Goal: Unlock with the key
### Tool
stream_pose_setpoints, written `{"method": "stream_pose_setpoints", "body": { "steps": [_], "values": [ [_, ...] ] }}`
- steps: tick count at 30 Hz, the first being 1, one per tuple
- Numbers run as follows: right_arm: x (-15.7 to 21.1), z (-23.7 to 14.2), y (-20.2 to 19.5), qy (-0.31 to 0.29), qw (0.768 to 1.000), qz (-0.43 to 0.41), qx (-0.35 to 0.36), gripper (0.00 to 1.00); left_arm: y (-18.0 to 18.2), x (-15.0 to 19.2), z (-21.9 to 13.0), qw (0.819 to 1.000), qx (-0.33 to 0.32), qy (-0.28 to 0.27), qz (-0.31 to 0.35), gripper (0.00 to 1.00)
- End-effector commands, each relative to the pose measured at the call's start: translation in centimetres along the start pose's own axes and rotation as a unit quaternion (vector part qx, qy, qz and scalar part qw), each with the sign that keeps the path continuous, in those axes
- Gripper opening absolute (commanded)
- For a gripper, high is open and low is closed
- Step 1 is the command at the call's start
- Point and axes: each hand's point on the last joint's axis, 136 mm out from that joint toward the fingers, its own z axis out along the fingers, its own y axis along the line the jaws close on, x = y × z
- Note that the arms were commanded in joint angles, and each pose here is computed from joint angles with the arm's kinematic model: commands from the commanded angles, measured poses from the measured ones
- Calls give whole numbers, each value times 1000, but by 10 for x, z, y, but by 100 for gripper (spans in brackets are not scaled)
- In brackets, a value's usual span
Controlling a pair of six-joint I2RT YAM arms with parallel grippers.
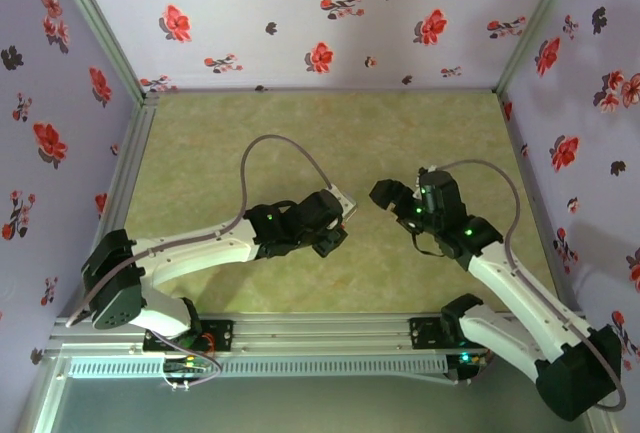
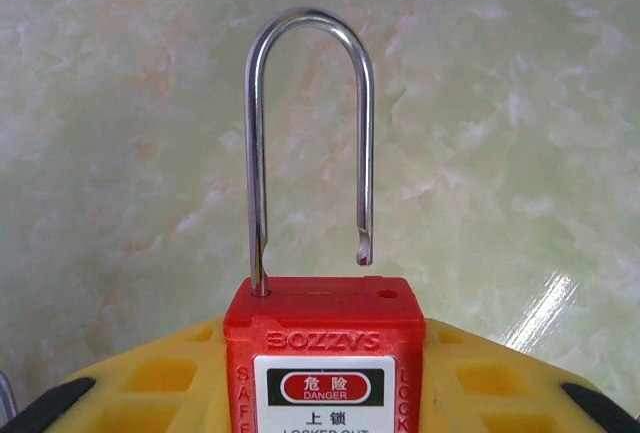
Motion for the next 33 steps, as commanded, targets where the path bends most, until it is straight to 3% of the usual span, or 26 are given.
{"method": "stream_pose_setpoints", "body": {
  "steps": [1,3,6,8,9,13,17,21,25,28,33],
  "values": [
    [3,-1,-7,-2,1000,-13,1,85,1,2,4,1000,-3,4,-7,0],
    [8,1,2,12,999,-14,-29,77,0,2,5,1000,1,0,-14,0],
    [20,7,16,45,997,-3,-69,49,-1,-2,5,1000,3,-6,-22,0],
    [28,10,25,60,995,-5,-84,37,-4,-4,6,1000,9,-9,-26,0],
    [32,10,30,64,994,-13,-93,36,-6,-6,6,999,16,-10,-27,0],
    [37,9,41,59,992,-36,-102,50,-10,-2,11,1000,21,2,-22,0],
    [31,4,34,41,995,-58,-71,51,-8,1,11,1000,18,6,-18,0],
    [24,3,31,37,996,-51,-60,33,-11,1,7,999,28,-1,-14,0],
    [22,8,45,48,994,-11,-99,12,-14,2,4,999,40,-5,-9,0],
    [19,9,62,54,988,14,-142,6,-13,6,5,999,39,-3,-6,0],
    [27,21,66,91,984,48,-147,2,-13,6,7,999,36,-1,3,0]
  ]
}}
